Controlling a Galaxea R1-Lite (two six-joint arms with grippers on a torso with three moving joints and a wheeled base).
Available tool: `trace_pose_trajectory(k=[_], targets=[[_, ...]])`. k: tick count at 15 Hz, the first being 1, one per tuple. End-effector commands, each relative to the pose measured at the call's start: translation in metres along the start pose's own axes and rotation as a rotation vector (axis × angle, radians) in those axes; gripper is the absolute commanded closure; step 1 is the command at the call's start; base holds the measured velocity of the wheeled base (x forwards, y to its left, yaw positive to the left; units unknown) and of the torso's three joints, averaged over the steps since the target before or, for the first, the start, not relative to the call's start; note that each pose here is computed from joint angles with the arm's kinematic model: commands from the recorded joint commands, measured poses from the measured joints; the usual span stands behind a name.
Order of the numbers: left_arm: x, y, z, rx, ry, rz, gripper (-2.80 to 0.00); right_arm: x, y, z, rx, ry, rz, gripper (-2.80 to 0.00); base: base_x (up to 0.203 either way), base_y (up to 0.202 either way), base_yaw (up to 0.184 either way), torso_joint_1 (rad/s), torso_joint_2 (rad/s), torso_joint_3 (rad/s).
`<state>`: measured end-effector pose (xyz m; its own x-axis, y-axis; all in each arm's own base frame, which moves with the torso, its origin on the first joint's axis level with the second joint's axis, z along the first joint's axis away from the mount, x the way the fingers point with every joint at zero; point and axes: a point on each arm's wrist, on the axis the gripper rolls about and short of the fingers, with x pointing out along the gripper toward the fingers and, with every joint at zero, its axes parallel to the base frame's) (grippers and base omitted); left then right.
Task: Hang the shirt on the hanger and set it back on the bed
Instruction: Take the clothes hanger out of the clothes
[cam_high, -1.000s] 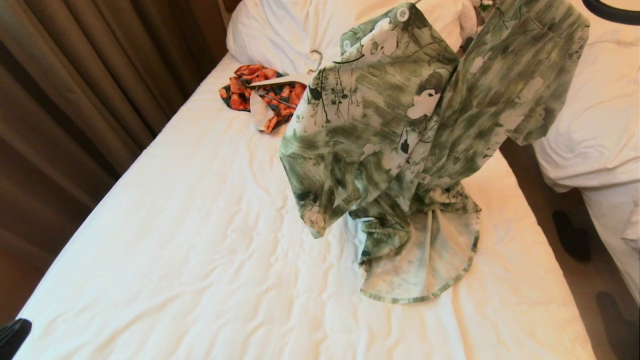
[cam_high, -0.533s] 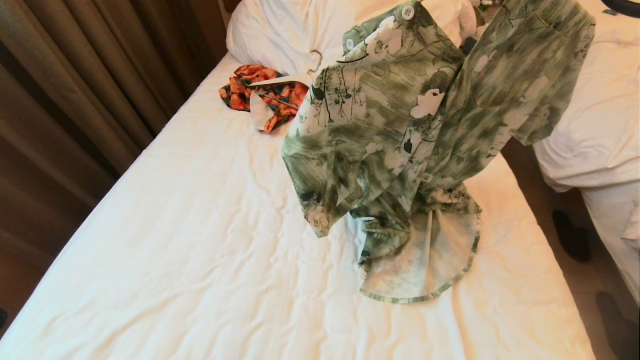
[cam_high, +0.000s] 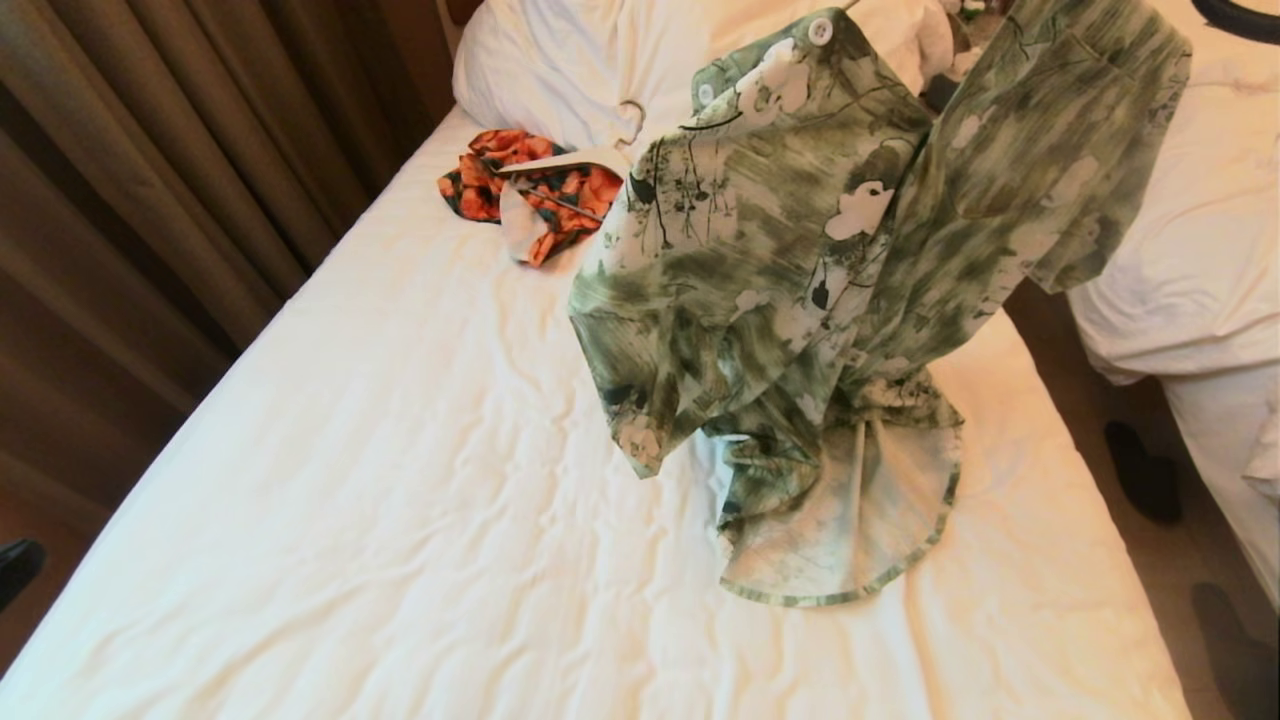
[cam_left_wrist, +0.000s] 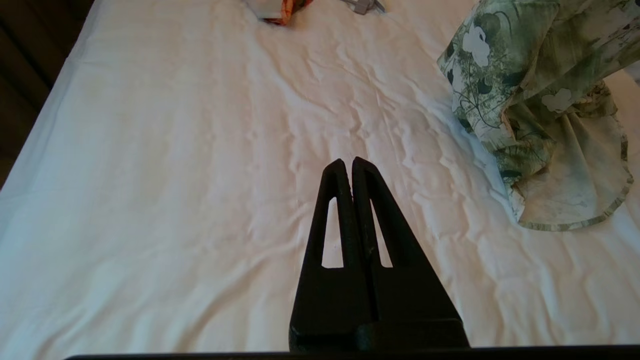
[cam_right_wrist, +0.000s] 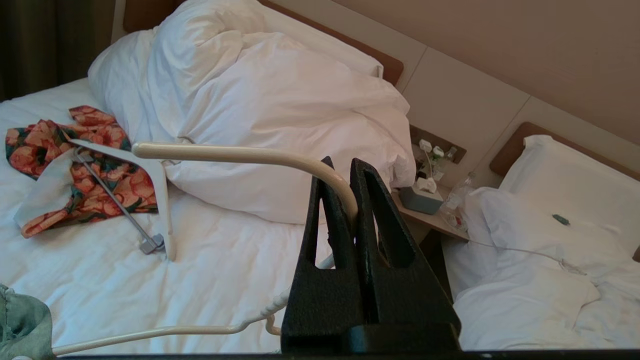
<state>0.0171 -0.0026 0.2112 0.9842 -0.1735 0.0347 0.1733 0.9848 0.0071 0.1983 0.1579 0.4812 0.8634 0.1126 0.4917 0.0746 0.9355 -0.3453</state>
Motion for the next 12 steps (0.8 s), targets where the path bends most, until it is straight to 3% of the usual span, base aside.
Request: trace_pose_trajectory(k=[1,3,5,12], targets=[[0.016,-0.001,0.004,0.004,0.049,-0.007,0.0,0.003,0.005,-0.004,-0.011,0.01,0.003,0.0,0.0,0.0,0.0,0.0,0.0,0.0],[0.029,-0.003,0.005,0.0,0.087,-0.02,0.0,0.004,0.006,-0.005,-0.014,0.015,0.004,0.0,0.0,0.0,0.0,0.0,0.0,0.0],[0.04,-0.004,0.008,-0.003,0.059,-0.037,0.0,0.006,0.01,-0.008,-0.017,0.019,0.009,0.0,0.0,0.0,0.0,0.0,0.0,0.0],[0.064,-0.008,0.014,-0.005,0.068,-0.126,0.0,0.01,0.018,-0.013,-0.024,0.03,0.017,0.0,0.0,0.0,0.0,0.0,0.0,0.0]])
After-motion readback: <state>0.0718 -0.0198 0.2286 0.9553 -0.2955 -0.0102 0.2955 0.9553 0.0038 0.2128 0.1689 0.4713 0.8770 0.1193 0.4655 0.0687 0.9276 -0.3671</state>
